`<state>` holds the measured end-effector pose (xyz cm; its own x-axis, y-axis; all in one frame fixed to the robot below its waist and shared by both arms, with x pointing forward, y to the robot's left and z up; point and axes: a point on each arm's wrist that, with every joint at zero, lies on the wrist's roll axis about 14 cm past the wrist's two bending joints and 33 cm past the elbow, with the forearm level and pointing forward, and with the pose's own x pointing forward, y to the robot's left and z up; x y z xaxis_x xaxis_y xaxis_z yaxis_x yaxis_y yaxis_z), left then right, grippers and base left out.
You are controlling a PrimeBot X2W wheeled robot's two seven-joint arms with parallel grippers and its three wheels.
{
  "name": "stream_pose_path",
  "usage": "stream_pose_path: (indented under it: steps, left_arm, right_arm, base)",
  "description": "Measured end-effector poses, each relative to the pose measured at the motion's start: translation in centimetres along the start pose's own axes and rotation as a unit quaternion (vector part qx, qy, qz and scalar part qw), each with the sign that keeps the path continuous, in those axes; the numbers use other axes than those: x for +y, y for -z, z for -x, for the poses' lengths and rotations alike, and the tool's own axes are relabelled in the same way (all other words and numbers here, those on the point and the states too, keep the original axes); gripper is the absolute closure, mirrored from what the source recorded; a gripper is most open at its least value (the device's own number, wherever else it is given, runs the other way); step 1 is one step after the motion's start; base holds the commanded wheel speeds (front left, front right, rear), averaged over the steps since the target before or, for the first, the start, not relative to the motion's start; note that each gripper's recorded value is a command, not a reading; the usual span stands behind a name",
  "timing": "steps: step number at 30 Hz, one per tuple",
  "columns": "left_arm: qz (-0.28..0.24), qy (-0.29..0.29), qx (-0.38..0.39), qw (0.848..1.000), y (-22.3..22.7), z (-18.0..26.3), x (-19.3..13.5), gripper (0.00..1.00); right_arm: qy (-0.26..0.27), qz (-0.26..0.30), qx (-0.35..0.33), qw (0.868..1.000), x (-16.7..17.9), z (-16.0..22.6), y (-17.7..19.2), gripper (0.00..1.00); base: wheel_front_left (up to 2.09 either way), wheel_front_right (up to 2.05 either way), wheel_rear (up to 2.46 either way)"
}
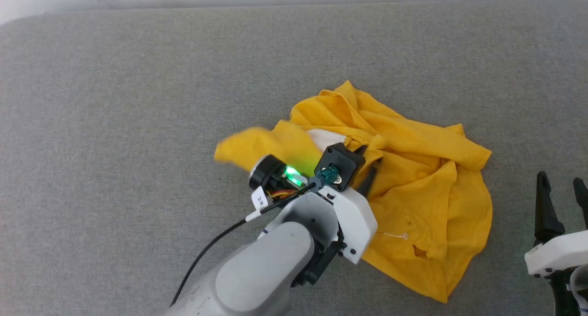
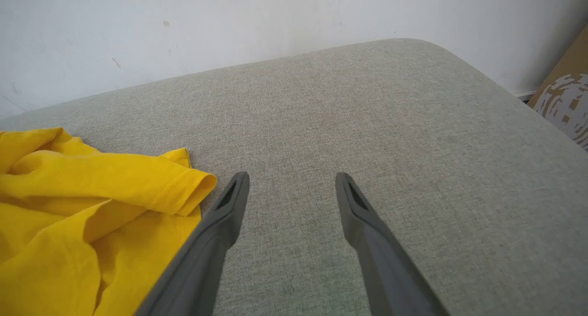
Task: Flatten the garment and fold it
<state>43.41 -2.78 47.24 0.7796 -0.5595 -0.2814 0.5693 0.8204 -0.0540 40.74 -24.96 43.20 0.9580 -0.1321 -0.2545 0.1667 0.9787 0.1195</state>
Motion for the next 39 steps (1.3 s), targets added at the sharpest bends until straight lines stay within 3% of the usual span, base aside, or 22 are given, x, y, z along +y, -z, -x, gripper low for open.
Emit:
stream_pose_path:
  steps: [6, 13, 18, 22, 30, 31, 32, 33, 39]
  left_arm:
    - [0.074, -0.006, -0.018, 0.997, -0.9, 0.5, 0.7, 0.00]
    - [0.039, -0.102, -0.060, 0.992, -3.5, 3.6, 8.7, 0.00]
    - [0.028, -0.149, 0.014, 0.988, 0.7, 6.7, 12.2, 0.00]
    - [0.040, -0.135, 0.083, 0.987, 4.2, 7.7, 11.5, 0.00]
    - [0.060, -0.117, 0.118, 0.984, 6.4, 7.3, 10.5, 0.00]
    - [0.061, -0.115, 0.116, 0.985, 6.4, 7.2, 10.4, 0.39]
    - [0.062, -0.115, 0.110, 0.985, 6.3, 7.0, 10.4, 0.95]
    - [0.064, -0.115, 0.104, 0.986, 6.1, 6.9, 10.3, 1.00]
    - [0.077, -0.130, 0.058, 0.987, 4.3, 6.7, 11.1, 1.00]
  right_arm:
    - [0.002, -0.001, -0.002, 1.000, -0.2, 0.4, -0.1, 0.00]
    - [0.001, -0.001, -0.002, 1.000, -0.1, 0.5, -0.1, 0.00]
    - [-0.004, -0.001, 0.003, 1.000, 0.2, 0.3, 0.2, 0.00]
    - [-0.009, 0.001, 0.007, 1.000, 0.6, 0.0, 0.4, 0.00]
    - [-0.014, 0.003, 0.015, 1.000, 1.0, -0.5, 0.7, 0.00]
    - [-0.014, 0.003, 0.015, 1.000, 1.0, -0.5, 0.7, 0.00]
    - [-0.014, 0.003, 0.015, 1.000, 1.0, -0.6, 0.7, 0.00]
    - [-0.013, 0.003, 0.014, 1.000, 1.0, -0.6, 0.6, 0.00]
    - [-0.011, 0.006, 0.010, 1.000, 0.8, -0.5, 0.4, 0.00]
  base:
    - [0.00, 0.00, 0.00]
    - [0.00, 0.00, 0.00]
    - [0.00, 0.00, 0.00]
    - [0.00, 0.00, 0.00]
    - [0.00, 0.00, 0.00]
    - [0.00, 0.00, 0.00]
    - [0.00, 0.00, 0.00]
    - [0.00, 0.00, 0.00]
    - [0.00, 0.00, 0.00]
